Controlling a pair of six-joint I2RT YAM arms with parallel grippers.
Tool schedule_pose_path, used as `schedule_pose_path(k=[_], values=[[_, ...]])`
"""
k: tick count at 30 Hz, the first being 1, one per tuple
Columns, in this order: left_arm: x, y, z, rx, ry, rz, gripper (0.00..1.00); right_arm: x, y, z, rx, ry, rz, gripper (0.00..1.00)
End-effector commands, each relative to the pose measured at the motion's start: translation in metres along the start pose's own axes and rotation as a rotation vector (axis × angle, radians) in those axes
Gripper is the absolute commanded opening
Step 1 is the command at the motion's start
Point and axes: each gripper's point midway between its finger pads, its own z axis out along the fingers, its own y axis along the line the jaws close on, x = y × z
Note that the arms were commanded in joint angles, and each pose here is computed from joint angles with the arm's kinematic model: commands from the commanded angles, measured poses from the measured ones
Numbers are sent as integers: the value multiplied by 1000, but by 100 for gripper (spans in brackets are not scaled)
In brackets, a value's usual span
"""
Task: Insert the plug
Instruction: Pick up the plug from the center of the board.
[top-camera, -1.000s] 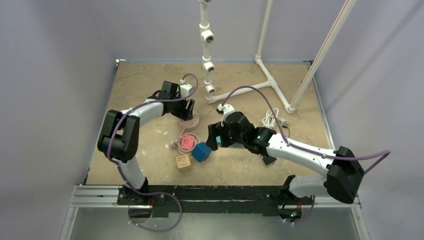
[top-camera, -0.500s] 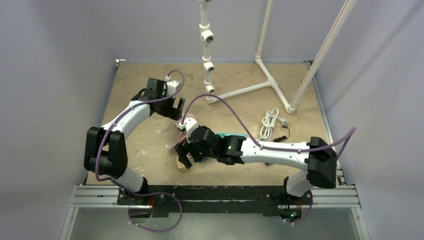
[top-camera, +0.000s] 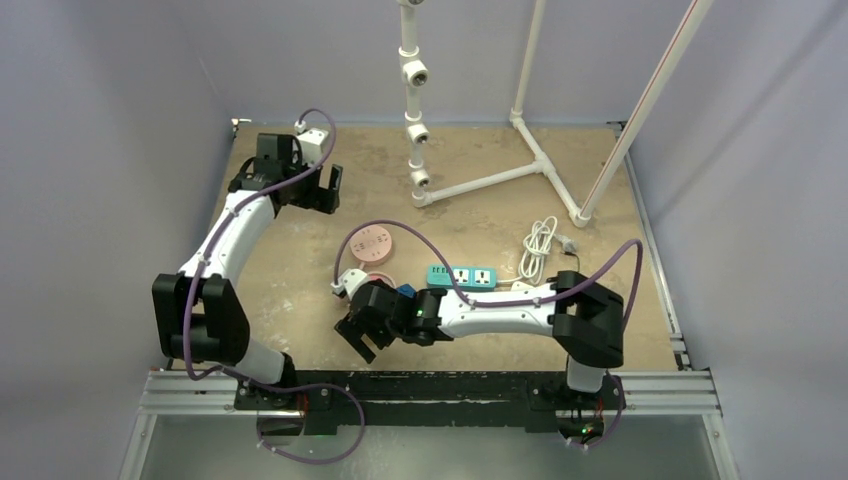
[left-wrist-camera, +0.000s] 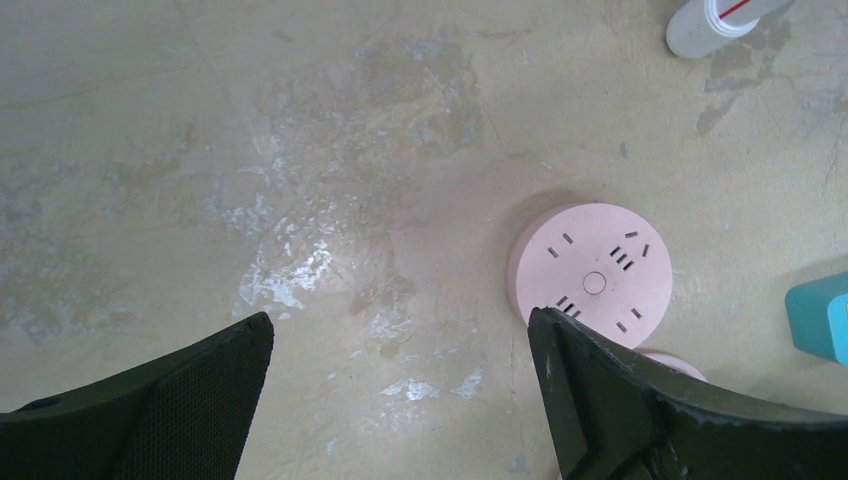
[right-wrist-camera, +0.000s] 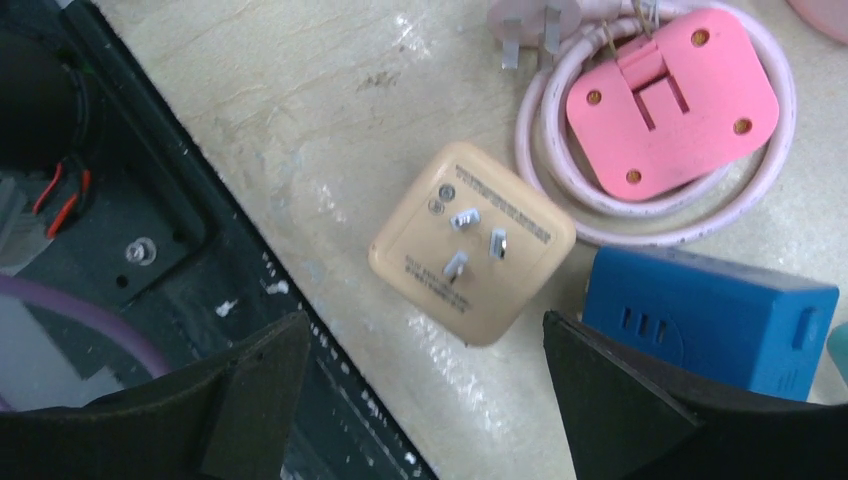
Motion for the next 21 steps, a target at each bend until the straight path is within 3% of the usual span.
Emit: schedule_pose_path(k=[1,11,16,21], values=[[-25,11,-25,-34,-81,9,99,-23,2,11,27,-58,-30,88],[-28,12,-29,-9,-87,29,99,-16,-7,36,94,-48,-41,85],[-28,-5,-36,91,-87,85,99,-29,-11,29,114,-108,-26,53],[-14,-36,-44,284,-58,172,98,-45,-15,8,108,-175,-44,33]])
